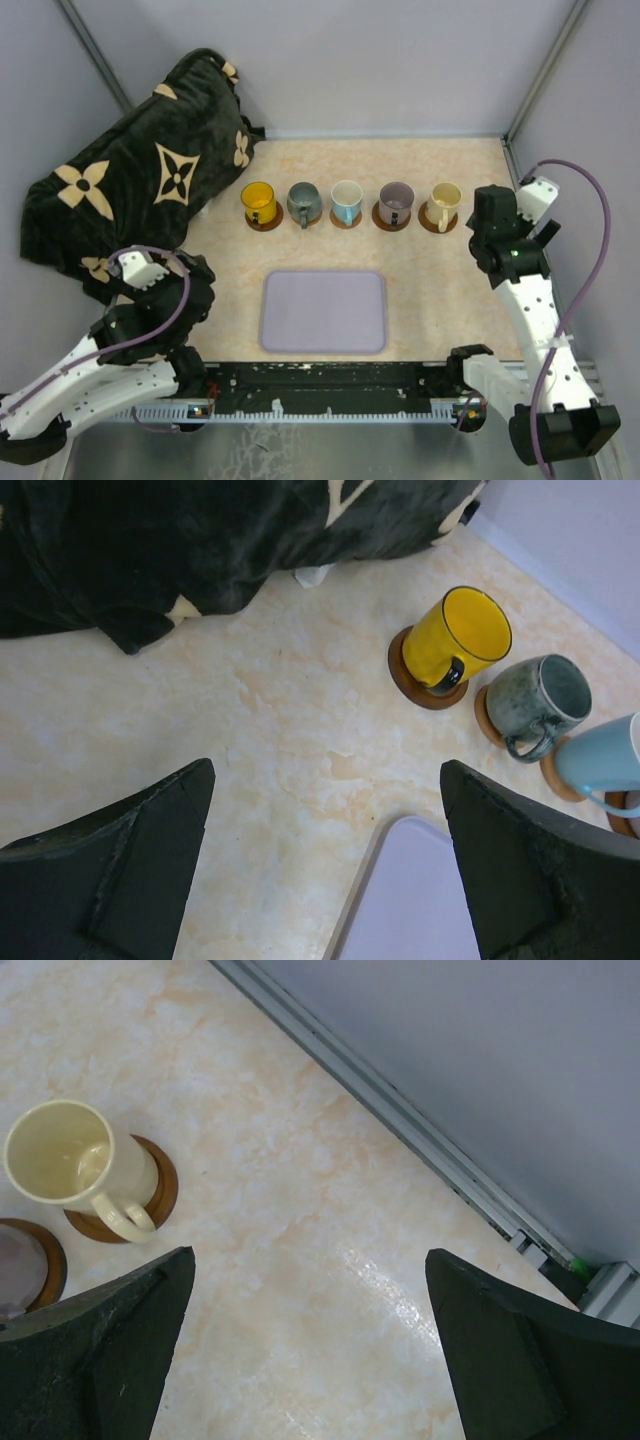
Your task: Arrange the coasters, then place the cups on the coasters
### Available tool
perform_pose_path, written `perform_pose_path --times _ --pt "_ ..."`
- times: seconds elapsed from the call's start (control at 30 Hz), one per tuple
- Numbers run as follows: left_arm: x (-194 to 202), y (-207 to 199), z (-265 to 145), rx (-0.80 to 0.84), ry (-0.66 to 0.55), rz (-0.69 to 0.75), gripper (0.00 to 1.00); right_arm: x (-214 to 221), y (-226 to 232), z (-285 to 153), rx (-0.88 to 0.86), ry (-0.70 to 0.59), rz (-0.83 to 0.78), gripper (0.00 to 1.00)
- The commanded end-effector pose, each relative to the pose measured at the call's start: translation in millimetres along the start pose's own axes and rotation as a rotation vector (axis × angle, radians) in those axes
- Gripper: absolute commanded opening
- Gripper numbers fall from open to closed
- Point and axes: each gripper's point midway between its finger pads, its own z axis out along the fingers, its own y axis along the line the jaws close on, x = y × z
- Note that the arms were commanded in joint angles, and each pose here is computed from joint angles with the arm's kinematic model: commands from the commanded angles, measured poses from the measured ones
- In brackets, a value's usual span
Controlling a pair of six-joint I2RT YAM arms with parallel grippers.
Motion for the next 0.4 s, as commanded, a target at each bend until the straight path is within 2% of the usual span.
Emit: perform_pose_path --times 0.0,0.13,0.37 --pt "-27.5 18.7 -5.7 -0.021 -0.066 -0.030 1.00 -37.3 -20.6 -23.3 0.009 -0.117 0.072 0.99" --pt "-37.2 26.2 -8.7 -0.019 -0.086 -0.055 1.00 -45.1 -30.7 -30.5 0.019 -0.155 0.086 0.99" --pt "-42.6 29.5 -10.2 -0.016 -0.098 -0.075 1.00 -41.9 -30.5 -29.0 0.024 -0.145 0.077 0.99"
